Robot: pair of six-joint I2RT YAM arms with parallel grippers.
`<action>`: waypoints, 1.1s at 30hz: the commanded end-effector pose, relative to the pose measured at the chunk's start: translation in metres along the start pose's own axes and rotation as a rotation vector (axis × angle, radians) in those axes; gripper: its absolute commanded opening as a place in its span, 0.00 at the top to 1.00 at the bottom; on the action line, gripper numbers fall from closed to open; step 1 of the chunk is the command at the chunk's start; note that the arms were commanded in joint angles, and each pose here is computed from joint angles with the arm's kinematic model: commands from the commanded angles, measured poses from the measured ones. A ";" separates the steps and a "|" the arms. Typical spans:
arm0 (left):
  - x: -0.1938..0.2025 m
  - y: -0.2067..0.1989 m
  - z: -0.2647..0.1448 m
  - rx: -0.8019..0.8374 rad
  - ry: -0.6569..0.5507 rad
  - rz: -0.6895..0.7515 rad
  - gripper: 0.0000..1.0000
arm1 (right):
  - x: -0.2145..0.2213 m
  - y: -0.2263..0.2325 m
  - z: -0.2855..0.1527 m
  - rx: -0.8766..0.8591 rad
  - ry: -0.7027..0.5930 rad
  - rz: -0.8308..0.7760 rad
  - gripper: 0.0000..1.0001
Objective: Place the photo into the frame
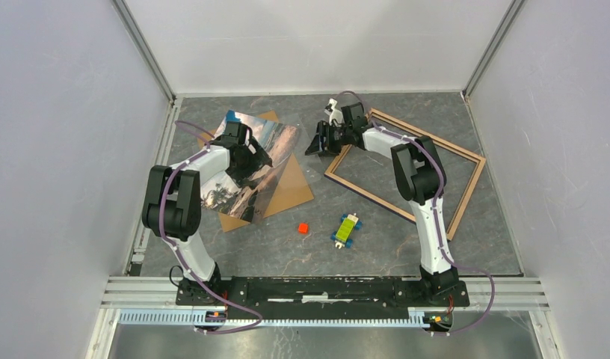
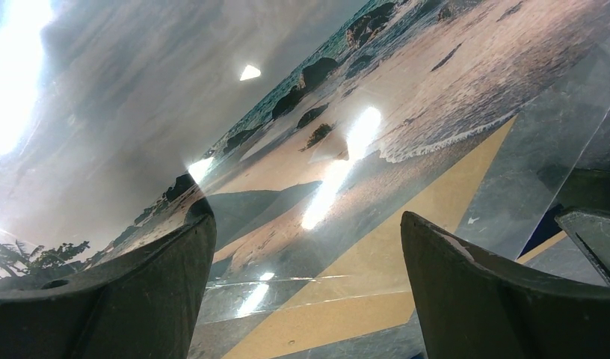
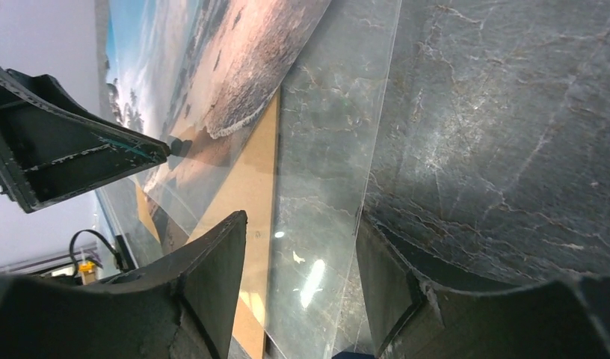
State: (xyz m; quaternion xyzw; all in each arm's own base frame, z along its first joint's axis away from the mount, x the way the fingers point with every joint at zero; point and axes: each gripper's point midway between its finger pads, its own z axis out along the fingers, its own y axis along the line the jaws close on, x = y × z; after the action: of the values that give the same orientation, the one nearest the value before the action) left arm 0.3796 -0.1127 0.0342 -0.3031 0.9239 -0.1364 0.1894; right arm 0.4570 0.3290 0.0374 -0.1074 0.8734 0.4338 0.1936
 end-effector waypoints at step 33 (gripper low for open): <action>-0.016 -0.093 -0.131 0.364 -0.306 0.419 0.00 | 0.002 0.070 -0.123 -0.206 -0.368 0.108 1.00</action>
State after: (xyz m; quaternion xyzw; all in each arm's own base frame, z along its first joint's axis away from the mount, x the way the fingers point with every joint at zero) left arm 0.3797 -0.1390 0.1232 -0.1766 0.9211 -0.1624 0.3067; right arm 0.3912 0.3068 0.1024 -0.0126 0.8128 0.5362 0.2272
